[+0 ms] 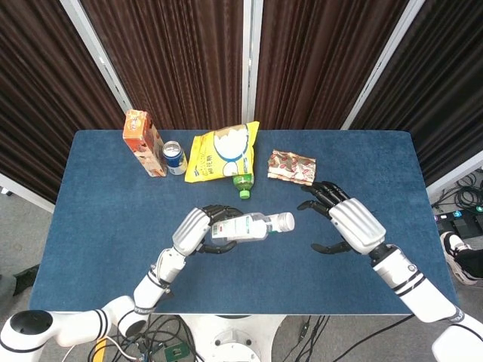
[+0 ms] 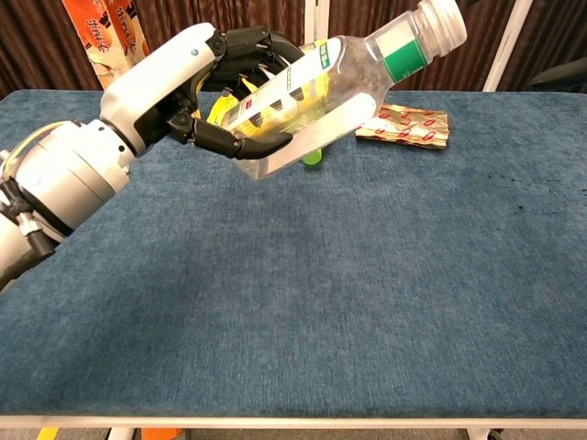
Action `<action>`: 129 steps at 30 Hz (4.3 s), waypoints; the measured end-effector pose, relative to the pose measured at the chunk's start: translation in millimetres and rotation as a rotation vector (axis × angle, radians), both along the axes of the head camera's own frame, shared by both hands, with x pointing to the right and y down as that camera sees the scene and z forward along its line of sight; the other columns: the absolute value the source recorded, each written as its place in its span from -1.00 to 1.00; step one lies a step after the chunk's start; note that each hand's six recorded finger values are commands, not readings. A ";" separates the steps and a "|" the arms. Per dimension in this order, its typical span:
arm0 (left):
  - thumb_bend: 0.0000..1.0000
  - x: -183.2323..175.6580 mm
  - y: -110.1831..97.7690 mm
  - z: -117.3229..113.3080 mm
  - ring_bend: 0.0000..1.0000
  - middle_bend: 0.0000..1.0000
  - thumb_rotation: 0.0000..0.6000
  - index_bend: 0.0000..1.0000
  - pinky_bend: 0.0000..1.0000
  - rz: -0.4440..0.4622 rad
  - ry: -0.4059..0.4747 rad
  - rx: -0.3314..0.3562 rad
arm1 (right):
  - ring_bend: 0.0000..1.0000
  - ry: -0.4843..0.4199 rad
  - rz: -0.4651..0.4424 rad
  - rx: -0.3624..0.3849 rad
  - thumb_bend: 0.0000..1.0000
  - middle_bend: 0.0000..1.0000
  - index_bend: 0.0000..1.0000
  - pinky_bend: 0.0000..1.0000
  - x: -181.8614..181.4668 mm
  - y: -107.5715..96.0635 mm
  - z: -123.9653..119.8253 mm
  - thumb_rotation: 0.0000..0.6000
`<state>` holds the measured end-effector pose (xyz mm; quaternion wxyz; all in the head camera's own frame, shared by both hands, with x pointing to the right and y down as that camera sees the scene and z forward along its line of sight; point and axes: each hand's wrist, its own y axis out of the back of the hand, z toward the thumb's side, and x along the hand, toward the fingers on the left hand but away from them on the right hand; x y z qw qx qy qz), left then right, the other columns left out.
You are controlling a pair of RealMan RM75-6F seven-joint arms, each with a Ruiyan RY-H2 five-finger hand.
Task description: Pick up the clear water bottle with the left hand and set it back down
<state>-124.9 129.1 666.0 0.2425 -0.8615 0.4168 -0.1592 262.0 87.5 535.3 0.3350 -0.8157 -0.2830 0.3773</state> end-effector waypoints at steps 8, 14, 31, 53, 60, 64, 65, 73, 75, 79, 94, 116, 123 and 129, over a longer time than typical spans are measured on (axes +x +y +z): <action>-0.03 4.0 0.0 -2.7 -0.23 -0.03 1.00 -0.12 -0.08 0.010 -0.011 0.017 | -1.00 -0.001 -0.012 -0.003 -0.89 -0.88 -0.45 -1.00 -10.2 -4.2 3.5 1.00; -0.03 7.1 1.1 -3.7 -0.23 -0.03 1.00 -0.12 -0.08 0.015 -0.013 0.019 | -1.00 -0.010 -0.022 -0.011 -0.89 -0.87 -0.45 -1.00 -15.8 -3.0 3.8 1.00; -0.03 8.6 -0.3 -1.3 -0.23 -0.03 1.00 -0.12 -0.08 0.013 -0.021 0.008 | -1.00 -0.023 -0.050 -0.018 -0.89 -0.86 -0.45 -1.00 -23.0 0.9 0.1 1.00; -0.03 9.2 -0.3 -3.5 -0.23 -0.03 1.00 -0.12 -0.08 0.020 -0.015 0.016 | -1.00 -0.026 -0.037 0.014 -0.88 -0.85 -0.49 -1.00 -19.2 -1.3 -4.7 1.00; -0.03 8.4 -0.7 -3.9 -0.23 -0.03 1.00 -0.12 -0.08 0.015 -0.015 0.017 | -1.00 0.004 -0.044 -0.008 -0.88 -0.85 -0.49 -1.00 -16.3 2.5 1.2 1.00; -0.03 8.6 -0.4 -3.4 -0.23 -0.03 1.00 -0.12 -0.08 0.017 -0.017 0.016 | -1.00 -0.002 -0.048 -0.004 -0.88 -0.85 -0.49 -1.00 -17.6 3.3 -0.3 1.00; -0.03 8.8 -0.3 -3.4 -0.23 -0.03 1.00 -0.12 -0.08 0.018 -0.017 0.016 | -1.00 -0.003 -0.049 -0.003 -0.88 -0.85 -0.49 -1.00 -17.9 3.3 -0.7 1.00; -0.03 9.2 -0.6 -0.7 -0.23 -0.03 1.00 -0.12 -0.08 0.017 -0.021 0.007 | -1.00 -0.022 -0.071 0.008 -0.87 -0.84 -0.49 -1.00 -23.5 6.1 -7.4 1.00; -0.03 9.1 -0.5 0.5 -0.23 -0.03 1.00 -0.12 -0.08 0.017 -0.023 0.004 | -1.00 -0.025 -0.076 0.010 -0.87 -0.84 -0.49 -1.00 -24.4 7.4 -8.8 1.00; -0.03 8.9 -0.8 1.8 -0.23 -0.03 1.00 -0.12 -0.08 0.016 -0.024 0.001 | -1.00 -0.032 -0.081 0.019 -0.87 -0.84 -0.49 -1.00 -24.8 8.8 -11.6 1.00; -0.03 8.4 -1.1 -3.7 -0.23 -0.03 1.00 -0.12 -0.08 0.013 -0.015 0.020 | -1.00 0.012 -0.041 -0.003 -0.87 -0.84 -0.49 -1.00 -11.7 4.7 -0.1 1.00; -0.03 8.7 -0.6 -0.7 -0.23 -0.03 1.00 -0.12 -0.08 0.014 -0.020 0.009 | -1.00 -0.020 -0.063 0.029 -0.86 -0.83 -0.49 -1.00 -16.2 9.0 -11.3 1.00; -0.03 9.1 -1.0 -4.1 -0.23 -0.03 1.00 -0.12 -0.08 0.014 -0.012 0.016 | -1.00 -0.002 -0.034 0.019 -0.86 -0.83 -0.49 -1.00 -8.9 4.2 -5.1 1.00; -0.03 8.7 -1.5 -4.3 -0.23 -0.03 1.00 -0.12 -0.08 0.014 -0.014 0.017 | -1.00 0.004 -0.036 0.010 -0.86 -0.83 -0.49 -1.00 -8.8 5.1 -2.7 1.00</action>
